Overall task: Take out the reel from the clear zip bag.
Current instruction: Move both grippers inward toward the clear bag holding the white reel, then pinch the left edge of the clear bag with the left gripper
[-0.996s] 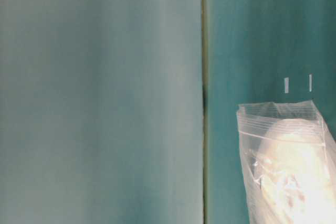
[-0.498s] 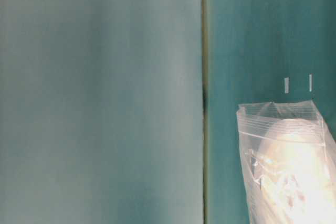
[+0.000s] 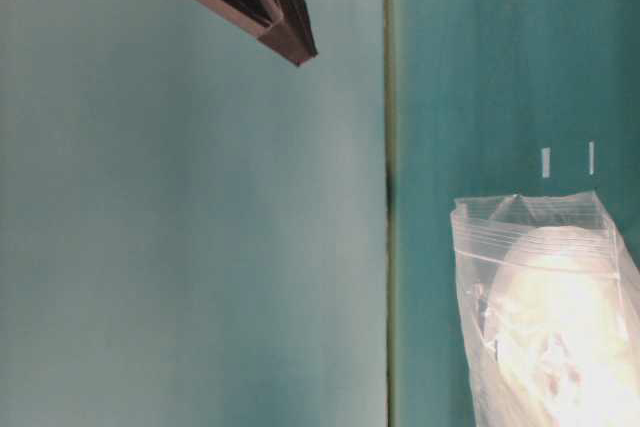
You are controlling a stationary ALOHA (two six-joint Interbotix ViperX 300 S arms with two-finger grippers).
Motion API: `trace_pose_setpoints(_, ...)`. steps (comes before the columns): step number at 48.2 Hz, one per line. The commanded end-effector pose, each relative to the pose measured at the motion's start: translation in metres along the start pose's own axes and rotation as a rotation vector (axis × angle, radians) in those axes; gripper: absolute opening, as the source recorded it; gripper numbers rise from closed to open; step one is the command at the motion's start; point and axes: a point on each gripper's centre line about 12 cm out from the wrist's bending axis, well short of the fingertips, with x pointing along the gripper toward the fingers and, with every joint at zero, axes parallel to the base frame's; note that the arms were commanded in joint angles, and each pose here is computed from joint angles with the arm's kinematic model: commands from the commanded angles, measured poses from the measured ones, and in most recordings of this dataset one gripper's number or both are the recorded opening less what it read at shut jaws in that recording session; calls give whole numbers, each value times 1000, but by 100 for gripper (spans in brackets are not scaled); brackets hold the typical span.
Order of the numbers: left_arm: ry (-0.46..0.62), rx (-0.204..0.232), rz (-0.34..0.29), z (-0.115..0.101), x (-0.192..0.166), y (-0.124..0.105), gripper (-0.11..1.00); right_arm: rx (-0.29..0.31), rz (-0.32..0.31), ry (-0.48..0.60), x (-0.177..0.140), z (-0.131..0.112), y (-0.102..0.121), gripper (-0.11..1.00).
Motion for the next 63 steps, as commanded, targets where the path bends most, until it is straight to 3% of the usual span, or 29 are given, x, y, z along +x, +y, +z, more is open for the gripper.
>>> trace_pose_setpoints(1, -6, -4, 4, -2, 3, 6, -1, 17, 2, -11, -1, 7, 3, 18)
trace_pose_setpoints(8, 13, -4, 29, -6, 8, 10, 12, 37, -22, 12, 0, 5, -1, 55)
trace_pose_setpoints(14, 33, -6, 58, -9, 11, 15, 44, 52, -30, 14, 3, 6, -2, 86)
trace_pose_setpoints(19, 37, -19, 68, -9, 13, 16, 76, 63, -30, 16, 7, 7, 0, 91)
trace_pose_setpoints(24, 38, -45, 71, -9, 14, 17, 96, 83, -42, 26, 12, 5, -2, 90)
trace_pose_setpoints(32, 32, -59, 64, -11, 13, 20, 87, 101, -58, 46, 20, -1, -5, 90)
trace_pose_setpoints(48, 33, -59, 61, -23, 19, 36, 88, 101, -60, 47, 21, -1, -6, 90)
trace_pose_setpoints(63, 52, -60, 86, -25, 48, 37, 88, 99, -54, 47, 22, -1, -3, 90)
